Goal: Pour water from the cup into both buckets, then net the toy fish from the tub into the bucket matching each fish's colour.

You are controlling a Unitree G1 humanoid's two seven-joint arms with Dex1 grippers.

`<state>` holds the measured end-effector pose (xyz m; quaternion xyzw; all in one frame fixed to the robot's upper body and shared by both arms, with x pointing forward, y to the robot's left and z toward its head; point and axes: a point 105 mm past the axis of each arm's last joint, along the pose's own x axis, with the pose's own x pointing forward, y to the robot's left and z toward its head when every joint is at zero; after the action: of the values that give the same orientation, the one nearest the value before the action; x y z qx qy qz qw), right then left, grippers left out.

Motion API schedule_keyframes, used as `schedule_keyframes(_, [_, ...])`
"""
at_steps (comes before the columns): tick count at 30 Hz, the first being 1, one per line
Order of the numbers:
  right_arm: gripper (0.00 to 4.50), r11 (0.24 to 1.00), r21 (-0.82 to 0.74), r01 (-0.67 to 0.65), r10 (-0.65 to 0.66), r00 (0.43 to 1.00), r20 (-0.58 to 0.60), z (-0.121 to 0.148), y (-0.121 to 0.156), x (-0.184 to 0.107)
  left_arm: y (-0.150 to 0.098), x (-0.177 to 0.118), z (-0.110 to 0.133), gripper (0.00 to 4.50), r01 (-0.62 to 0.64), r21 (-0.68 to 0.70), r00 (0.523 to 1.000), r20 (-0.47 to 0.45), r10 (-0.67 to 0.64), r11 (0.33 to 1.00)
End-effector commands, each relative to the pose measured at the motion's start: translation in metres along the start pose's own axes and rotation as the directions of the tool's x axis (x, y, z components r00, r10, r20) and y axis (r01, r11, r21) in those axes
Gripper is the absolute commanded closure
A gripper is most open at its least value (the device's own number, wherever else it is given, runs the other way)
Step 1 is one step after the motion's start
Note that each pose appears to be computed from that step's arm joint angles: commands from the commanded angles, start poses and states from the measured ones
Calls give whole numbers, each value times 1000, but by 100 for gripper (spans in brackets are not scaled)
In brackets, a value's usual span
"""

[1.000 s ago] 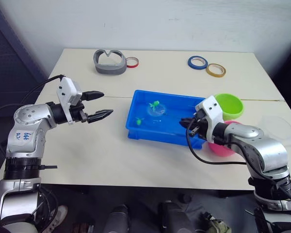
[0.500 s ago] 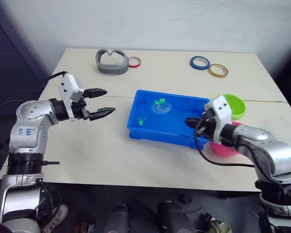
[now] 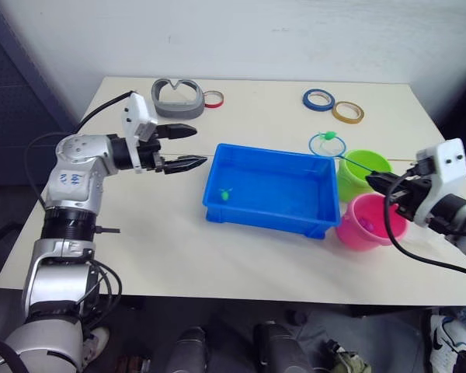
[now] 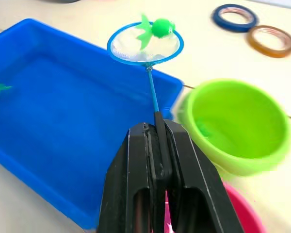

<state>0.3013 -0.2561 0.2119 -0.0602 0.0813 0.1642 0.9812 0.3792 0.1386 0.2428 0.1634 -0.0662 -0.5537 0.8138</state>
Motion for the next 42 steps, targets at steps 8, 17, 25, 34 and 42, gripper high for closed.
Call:
schedule_keyframes(8, [450, 980, -41, 195, -195, 981, 3, -1, -39, -27, 0, 11, 6, 66, 48, 46, 999, 23, -49, 998])
schedule_keyframes(17, [450, 927, -194, 322, -339, 939, -60, -18, -64, -22, -2, 8, 5, 66, 45, 46, 999, 17, -46, 998])
schedule_keyframes(25, [450, 850, -462, 254, -323, 943, -76, -19, -60, -19, -6, 7, 5, 66, 46, 45, 999, 17, -47, 998])
schedule_keyframes(34, [450, 591, -786, 180, -350, 935, -50, -14, -59, -22, -7, 8, 5, 66, 45, 40, 999, 20, -46, 998])
schedule_keyframes(42, [450, 348, -931, 112, -349, 937, -18, -12, -59, -21, -8, 8, 3, 66, 44, 38, 999, 21, -45, 998])
